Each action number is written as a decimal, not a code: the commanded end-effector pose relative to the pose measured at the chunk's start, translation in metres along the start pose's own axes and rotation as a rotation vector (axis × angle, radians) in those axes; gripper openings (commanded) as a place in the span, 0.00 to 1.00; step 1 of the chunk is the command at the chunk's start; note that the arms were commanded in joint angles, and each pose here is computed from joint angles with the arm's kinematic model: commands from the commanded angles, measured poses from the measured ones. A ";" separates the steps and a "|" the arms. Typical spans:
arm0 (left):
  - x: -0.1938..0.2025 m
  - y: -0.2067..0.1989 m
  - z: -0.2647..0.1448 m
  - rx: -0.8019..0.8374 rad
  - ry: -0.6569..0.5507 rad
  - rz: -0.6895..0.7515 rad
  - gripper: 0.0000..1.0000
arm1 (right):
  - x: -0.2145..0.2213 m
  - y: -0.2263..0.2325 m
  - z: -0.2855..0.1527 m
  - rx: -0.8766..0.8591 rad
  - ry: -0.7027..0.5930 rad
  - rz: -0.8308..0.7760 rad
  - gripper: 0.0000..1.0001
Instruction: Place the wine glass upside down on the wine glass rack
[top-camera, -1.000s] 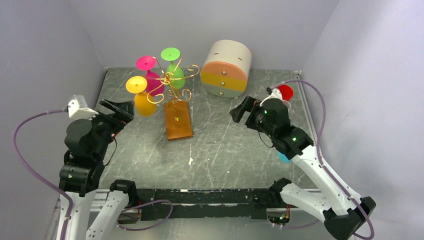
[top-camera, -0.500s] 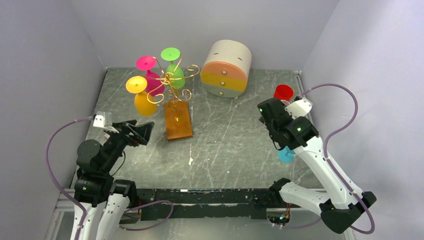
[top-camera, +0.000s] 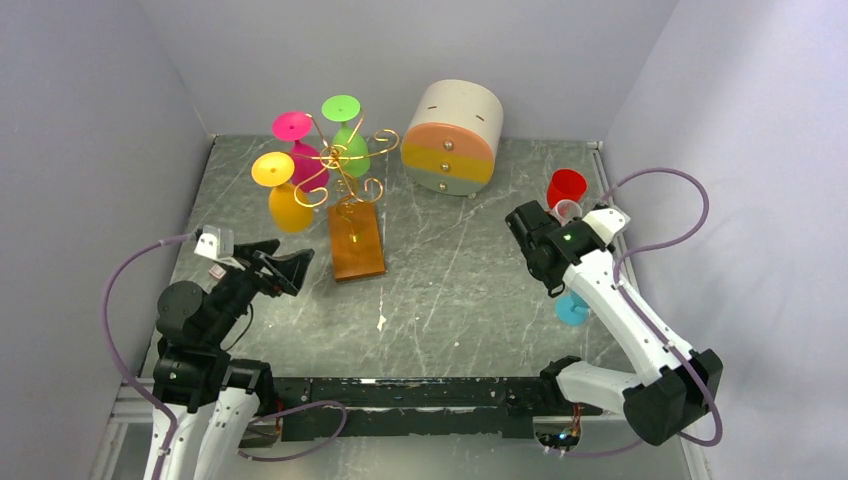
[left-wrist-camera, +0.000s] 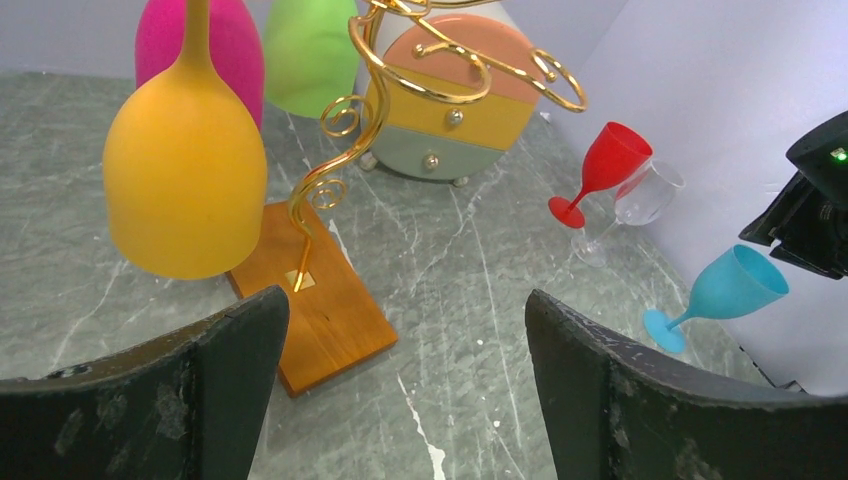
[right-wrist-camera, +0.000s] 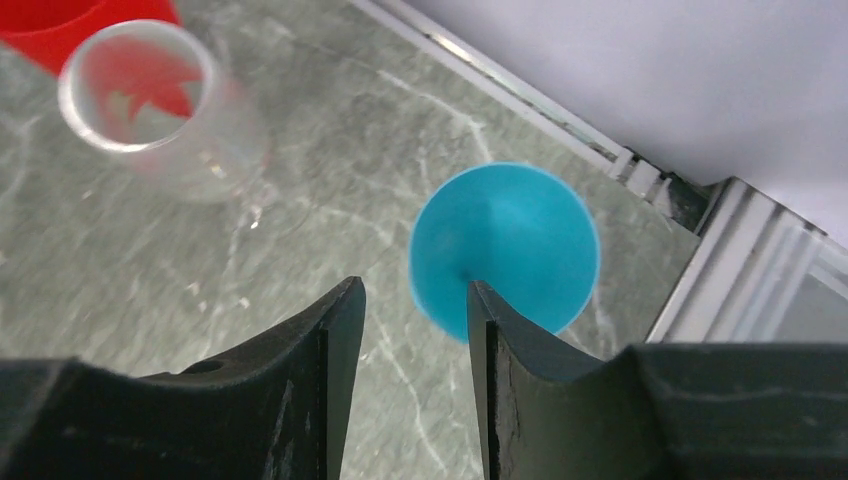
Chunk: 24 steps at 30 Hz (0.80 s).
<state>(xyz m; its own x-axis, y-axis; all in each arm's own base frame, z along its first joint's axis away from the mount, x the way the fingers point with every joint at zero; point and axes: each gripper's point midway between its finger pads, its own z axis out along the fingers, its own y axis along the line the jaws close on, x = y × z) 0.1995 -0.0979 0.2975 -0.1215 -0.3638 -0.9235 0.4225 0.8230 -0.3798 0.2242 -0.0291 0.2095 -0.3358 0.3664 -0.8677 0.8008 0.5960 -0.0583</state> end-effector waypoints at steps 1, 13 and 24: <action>0.000 -0.001 0.004 0.016 0.016 0.021 0.91 | -0.003 -0.010 0.018 0.073 -0.036 0.020 0.46; -0.001 -0.001 0.001 0.010 0.006 0.024 0.90 | 0.018 -0.012 0.033 0.052 0.014 0.039 0.45; 0.001 -0.003 0.001 0.028 0.013 0.031 0.89 | 0.032 -0.003 0.038 0.026 0.050 0.014 0.28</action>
<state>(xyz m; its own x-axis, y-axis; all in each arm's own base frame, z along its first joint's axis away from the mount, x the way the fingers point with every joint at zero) 0.2025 -0.0990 0.2926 -0.1402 -0.3490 -0.9266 0.4213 0.8258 -0.3748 0.2246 -0.0446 0.1631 -0.3670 0.4093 -0.8353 0.8105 0.5815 -0.0711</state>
